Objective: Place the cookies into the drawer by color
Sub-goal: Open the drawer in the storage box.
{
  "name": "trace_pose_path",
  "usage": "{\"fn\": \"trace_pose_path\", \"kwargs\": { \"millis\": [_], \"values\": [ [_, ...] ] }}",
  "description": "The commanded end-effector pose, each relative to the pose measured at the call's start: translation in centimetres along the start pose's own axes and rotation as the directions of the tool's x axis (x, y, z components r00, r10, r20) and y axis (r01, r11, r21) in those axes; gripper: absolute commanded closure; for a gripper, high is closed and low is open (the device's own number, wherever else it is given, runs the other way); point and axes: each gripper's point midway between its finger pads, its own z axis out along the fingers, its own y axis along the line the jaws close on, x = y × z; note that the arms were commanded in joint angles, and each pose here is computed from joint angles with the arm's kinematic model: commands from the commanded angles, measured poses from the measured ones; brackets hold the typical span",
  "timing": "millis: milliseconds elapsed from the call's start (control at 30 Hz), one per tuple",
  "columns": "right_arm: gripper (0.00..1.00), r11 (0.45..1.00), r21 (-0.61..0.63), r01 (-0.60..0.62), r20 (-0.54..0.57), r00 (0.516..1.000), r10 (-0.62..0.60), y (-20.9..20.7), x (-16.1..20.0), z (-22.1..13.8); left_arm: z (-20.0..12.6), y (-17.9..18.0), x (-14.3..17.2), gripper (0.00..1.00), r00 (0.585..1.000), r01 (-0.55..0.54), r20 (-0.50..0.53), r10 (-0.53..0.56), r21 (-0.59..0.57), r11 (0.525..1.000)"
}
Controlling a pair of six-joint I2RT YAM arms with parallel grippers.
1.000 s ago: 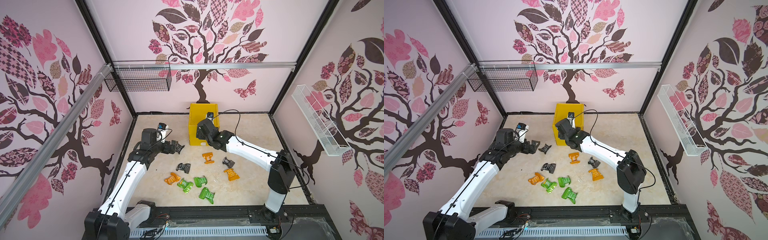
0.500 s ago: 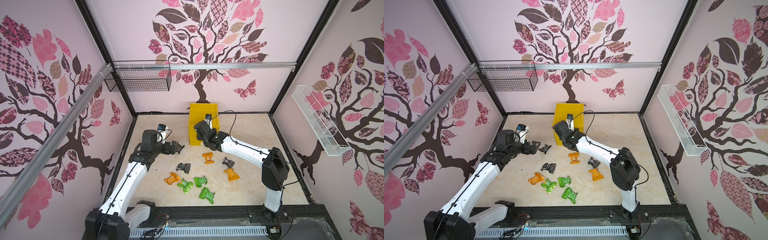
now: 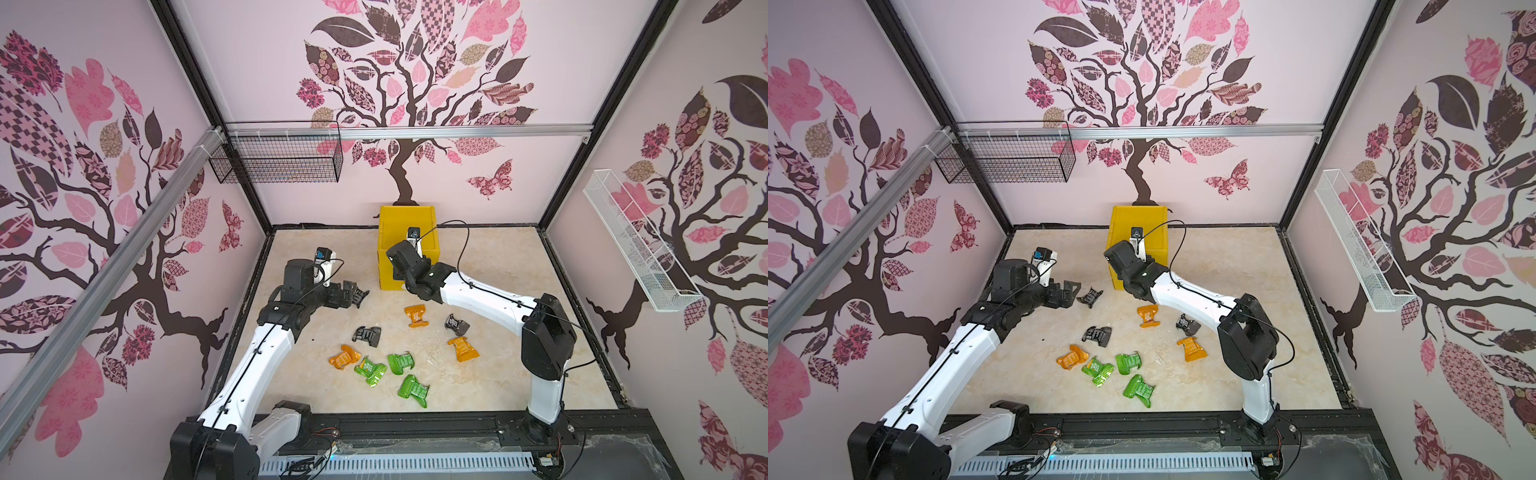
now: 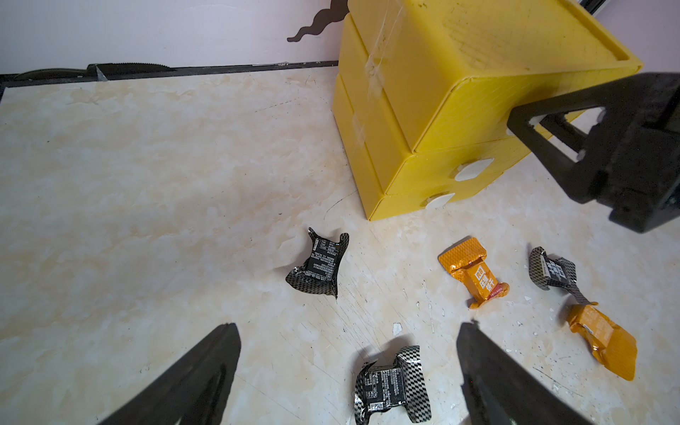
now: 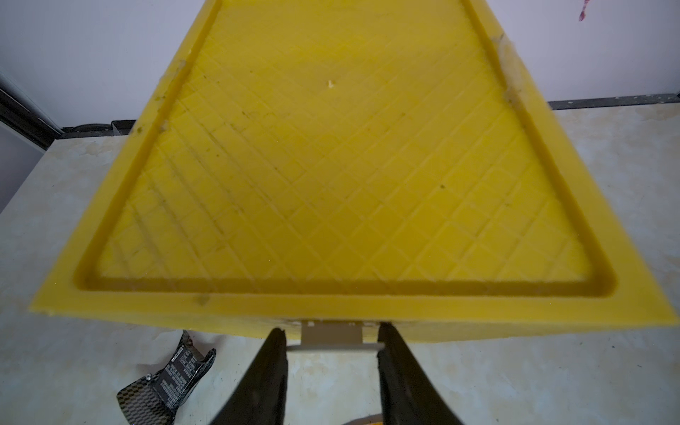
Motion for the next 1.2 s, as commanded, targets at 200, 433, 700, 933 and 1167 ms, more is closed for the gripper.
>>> {"fn": "trace_pose_path", "kwargs": {
  "millis": [200,433,700,933,1167],
  "values": [
    [0.64,0.999,-0.038,-0.012,-0.013,1.000,0.011,0.3,0.2,-0.9,0.0,0.1,-0.1,0.03,1.000,-0.009,0.024,0.009,-0.003,1.000],
    [0.65,0.999,-0.043,-0.015,-0.022,1.000,0.014,-0.4,1.0,-2.4,0.1,0.0,-0.1,0.03,1.000,-0.010,0.026,0.010,-0.001,1.000],
    [0.65,0.999,-0.042,-0.003,-0.026,1.000,0.001,-0.7,2.0,-4.4,0.1,0.0,0.0,0.03,1.000,-0.012,0.029,0.012,-0.001,1.000],
    [0.65,0.999,-0.041,-0.002,-0.024,1.000,0.001,-1.0,3.1,-6.8,0.2,0.3,0.1,0.03,0.999,-0.026,0.031,0.026,-0.013,1.000],
    [0.65,0.998,-0.056,-0.023,-0.043,0.999,0.021,-0.8,4.7,-8.7,0.2,0.4,0.2,0.03,0.999,-0.023,0.033,0.024,-0.021,1.000]
  ]
}}
